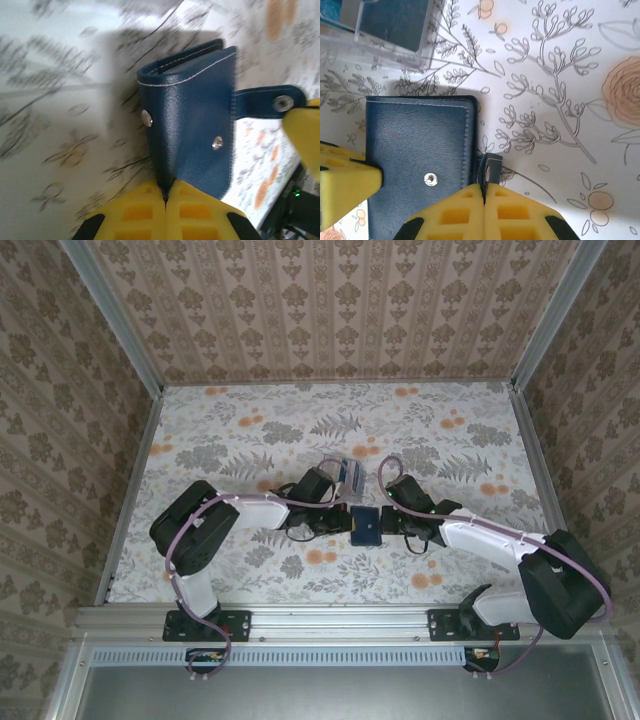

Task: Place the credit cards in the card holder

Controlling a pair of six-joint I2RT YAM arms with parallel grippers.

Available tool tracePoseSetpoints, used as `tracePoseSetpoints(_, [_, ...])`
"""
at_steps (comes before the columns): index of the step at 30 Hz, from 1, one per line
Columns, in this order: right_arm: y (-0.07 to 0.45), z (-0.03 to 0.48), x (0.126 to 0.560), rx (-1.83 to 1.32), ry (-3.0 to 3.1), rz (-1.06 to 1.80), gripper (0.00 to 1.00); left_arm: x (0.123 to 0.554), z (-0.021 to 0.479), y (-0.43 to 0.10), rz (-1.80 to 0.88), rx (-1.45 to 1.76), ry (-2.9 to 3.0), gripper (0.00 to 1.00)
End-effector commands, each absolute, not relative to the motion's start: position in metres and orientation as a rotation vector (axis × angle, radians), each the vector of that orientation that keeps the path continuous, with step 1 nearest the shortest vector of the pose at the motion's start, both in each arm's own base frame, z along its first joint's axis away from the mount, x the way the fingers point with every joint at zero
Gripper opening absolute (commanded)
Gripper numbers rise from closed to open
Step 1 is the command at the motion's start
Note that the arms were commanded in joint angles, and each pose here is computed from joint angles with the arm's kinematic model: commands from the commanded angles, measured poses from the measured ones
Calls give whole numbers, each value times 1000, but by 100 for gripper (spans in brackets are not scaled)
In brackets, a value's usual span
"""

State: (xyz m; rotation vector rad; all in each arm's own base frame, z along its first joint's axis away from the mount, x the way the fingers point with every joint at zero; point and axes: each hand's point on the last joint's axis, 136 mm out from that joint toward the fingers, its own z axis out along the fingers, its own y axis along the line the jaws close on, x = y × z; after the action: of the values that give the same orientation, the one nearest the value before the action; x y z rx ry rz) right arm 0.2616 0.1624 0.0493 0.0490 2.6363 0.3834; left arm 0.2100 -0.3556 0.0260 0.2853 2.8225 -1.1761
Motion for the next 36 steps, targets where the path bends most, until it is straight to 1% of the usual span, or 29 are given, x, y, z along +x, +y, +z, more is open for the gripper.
tracePoseSetpoints(1, [171,47,251,28,2651,506,0,202,15,-339,-1107,291,2856,7])
tracePoseSetpoints(3, [171,45,249,46,2665,528,0,200,15,-338,-1122,286,2847,20])
tracePoseSetpoints(7, [163,42,245,56,2680,509,0,201,26,-333,-1123,318,2801,31])
tracePoseSetpoints(9, [164,43,246,63,2673,573,0,202,30,-328,-1100,333,2794,36])
tracePoseSetpoints(11, [156,41,246,129,2684,601,23,203,30,-324,-1079,344,2802,37])
tracePoseSetpoints(13, [145,38,247,194,2699,596,33,204,29,-320,-1063,342,2813,37])
tracePoseSetpoints(17, [126,33,246,259,2734,528,38,206,28,-318,-1070,337,2816,38])
tracePoseSetpoints(20, [124,39,244,244,2746,518,44,207,32,-319,-1069,360,2806,39])
tracePoseSetpoints(23, [130,52,245,220,2719,578,43,208,35,-319,-1060,379,2797,41])
tracePoseSetpoints(25, [139,65,247,185,2693,654,39,209,37,-321,-1067,384,2787,41])
tracePoseSetpoints(27, [150,78,247,140,2664,741,38,209,39,-324,-1079,391,2774,42])
tracePoseSetpoints(29, [165,91,246,86,2614,876,34,209,40,-327,-1089,393,2766,42])
tracePoseSetpoints(32, [183,95,239,36,2599,1007,35,207,38,-329,-1092,398,2766,42])
tracePoseSetpoints(36, [189,73,232,21,2665,1000,40,206,35,-329,-1100,384,2763,42])
